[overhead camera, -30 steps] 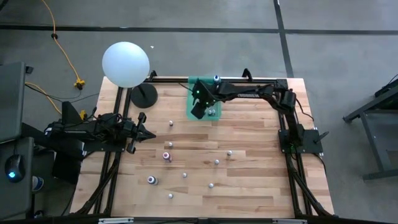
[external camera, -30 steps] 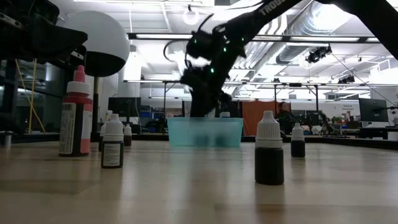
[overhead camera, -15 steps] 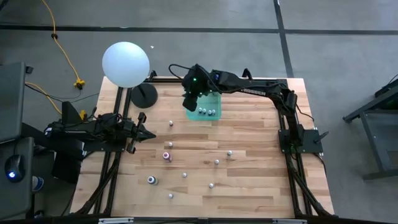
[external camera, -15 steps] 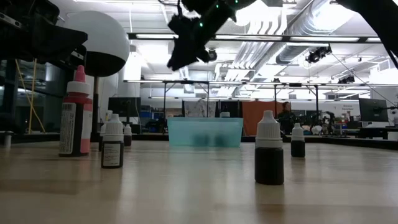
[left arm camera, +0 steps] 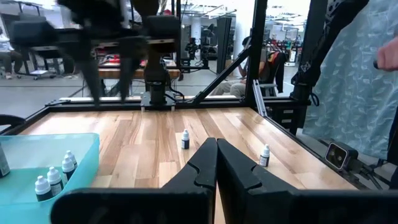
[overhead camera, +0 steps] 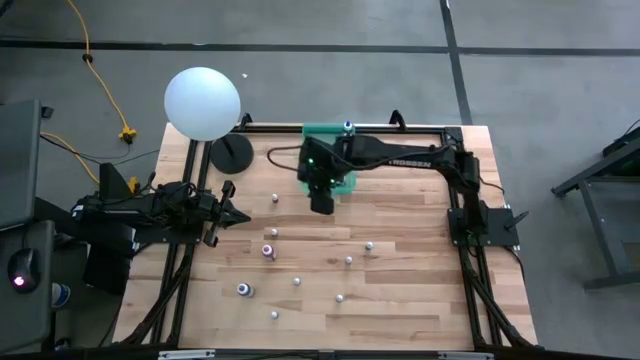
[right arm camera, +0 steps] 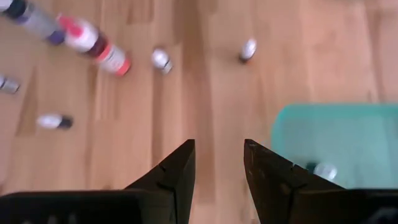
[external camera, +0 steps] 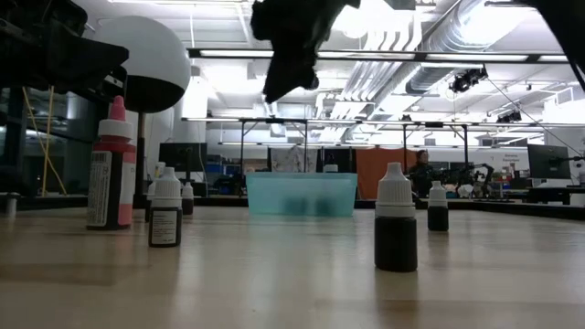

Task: Pick & Place food coloring
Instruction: Put the green food coloring bottle into the light blue bin

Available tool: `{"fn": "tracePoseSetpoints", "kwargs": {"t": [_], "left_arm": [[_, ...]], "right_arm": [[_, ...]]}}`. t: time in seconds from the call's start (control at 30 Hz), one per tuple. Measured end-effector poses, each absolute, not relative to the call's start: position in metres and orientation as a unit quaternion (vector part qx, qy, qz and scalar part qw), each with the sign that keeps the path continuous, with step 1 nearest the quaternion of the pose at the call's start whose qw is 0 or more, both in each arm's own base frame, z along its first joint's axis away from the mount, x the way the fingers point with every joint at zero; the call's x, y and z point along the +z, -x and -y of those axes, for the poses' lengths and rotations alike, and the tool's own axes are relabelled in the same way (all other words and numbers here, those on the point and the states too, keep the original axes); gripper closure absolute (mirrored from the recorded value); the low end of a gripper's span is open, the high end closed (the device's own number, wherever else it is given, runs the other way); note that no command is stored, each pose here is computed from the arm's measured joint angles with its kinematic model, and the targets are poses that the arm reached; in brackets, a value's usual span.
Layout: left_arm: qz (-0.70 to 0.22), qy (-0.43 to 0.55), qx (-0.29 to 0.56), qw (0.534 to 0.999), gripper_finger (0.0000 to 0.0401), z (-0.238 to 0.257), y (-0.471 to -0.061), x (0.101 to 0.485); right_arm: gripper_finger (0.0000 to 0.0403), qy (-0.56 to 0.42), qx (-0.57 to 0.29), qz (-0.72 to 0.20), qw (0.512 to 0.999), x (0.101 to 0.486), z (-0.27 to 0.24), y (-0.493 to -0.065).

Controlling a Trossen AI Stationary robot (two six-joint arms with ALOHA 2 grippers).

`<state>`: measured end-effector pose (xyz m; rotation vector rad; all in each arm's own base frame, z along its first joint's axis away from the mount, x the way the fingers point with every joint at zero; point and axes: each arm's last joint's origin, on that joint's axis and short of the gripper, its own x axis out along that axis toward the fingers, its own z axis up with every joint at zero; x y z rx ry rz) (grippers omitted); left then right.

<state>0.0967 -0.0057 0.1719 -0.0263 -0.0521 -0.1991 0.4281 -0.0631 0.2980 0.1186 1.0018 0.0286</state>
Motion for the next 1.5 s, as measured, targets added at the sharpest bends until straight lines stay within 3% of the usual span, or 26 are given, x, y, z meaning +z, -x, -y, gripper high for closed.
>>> {"fn": "tracePoseSetpoints", "kwargs": {"t": [0.37, 0.77, 1.1, 1.5], "left_arm": [[0.026, 0.013, -0.099, 0.995, 0.0400, 0.006, -0.097, 0.172], [0.026, 0.013, -0.099, 0.995, 0.0400, 0.006, -0.097, 0.172], [0.026, 0.013, -0.100, 0.995, 0.0400, 0.006, -0.097, 0.172], [0.026, 0.013, -0.100, 0.995, 0.0400, 0.006, -0.097, 0.172]], "right_arm": [[0.0276, -0.094, 0.015, -0.526, 0.845, 0.280, 0.019, -0.337], [0.0276, -0.042, 0.083, -0.559, 0.824, 0.210, -0.028, -0.249], [0.0276, 0.035, 0.145, -0.515, 0.844, 0.170, -0.041, -0.237], [0.0270, 0.051, 0.148, -0.507, 0.848, 0.174, -0.035, -0.257]]}}
